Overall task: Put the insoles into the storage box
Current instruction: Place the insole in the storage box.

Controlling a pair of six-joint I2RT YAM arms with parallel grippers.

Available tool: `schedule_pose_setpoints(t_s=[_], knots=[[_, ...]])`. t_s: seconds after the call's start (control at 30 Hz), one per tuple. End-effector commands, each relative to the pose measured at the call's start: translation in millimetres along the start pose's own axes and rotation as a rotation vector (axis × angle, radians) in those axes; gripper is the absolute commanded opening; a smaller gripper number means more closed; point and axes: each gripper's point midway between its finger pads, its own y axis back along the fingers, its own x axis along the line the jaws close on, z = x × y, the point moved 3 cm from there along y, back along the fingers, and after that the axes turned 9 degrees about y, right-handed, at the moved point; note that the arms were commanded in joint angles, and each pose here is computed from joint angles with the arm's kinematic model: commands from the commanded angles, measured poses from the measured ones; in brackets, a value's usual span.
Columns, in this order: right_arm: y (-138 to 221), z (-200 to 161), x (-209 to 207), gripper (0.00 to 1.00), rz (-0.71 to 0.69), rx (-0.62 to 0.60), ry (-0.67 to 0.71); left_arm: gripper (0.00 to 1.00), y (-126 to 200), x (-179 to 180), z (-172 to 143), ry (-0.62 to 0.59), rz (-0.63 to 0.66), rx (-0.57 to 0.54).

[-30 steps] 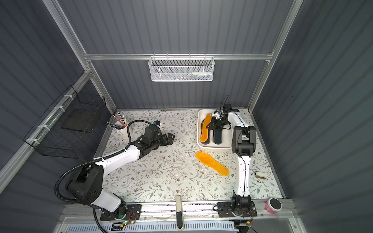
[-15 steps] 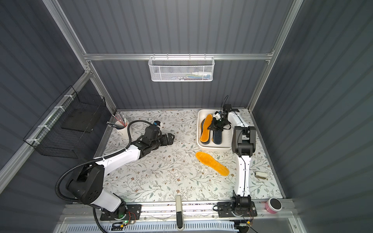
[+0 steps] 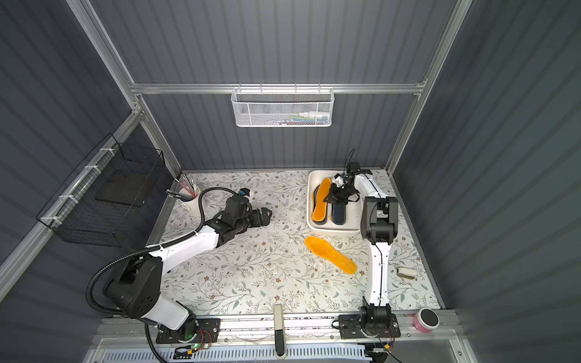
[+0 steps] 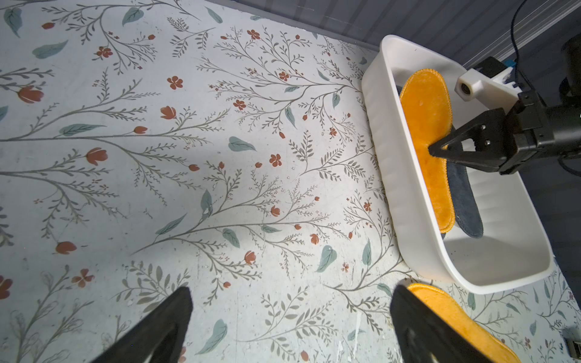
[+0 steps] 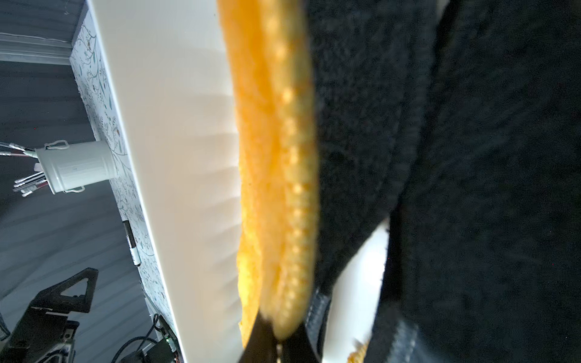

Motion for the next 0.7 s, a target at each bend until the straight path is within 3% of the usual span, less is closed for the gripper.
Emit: schedule_pose_setpoints(t_s=[0.0, 0.13, 0.4, 0.67], knots=[[-5.1, 3.4, 10.5, 0.02, 0.023, -0.009, 0.082, 0.99, -1.5, 2.6, 2.4, 0.005, 0.016, 0.010], [2.0, 6.1, 22.4, 0.01, 0.053, -0.038, 0.128, 0.99, -1.7, 3.4, 1.3, 0.004, 0.018, 0.013], [-3.7, 1.7, 12.5, 0.02, 0.024, -0.012, 0.095, 1.00, -0.8, 4.1, 0.9, 0.005, 0.021, 0.013], [-6.8, -0.6, 1.9, 0.08, -0.012, 0.000, 0.058, 1.00, -0.5, 3.8, 1.6, 0.005, 0.021, 0.012]])
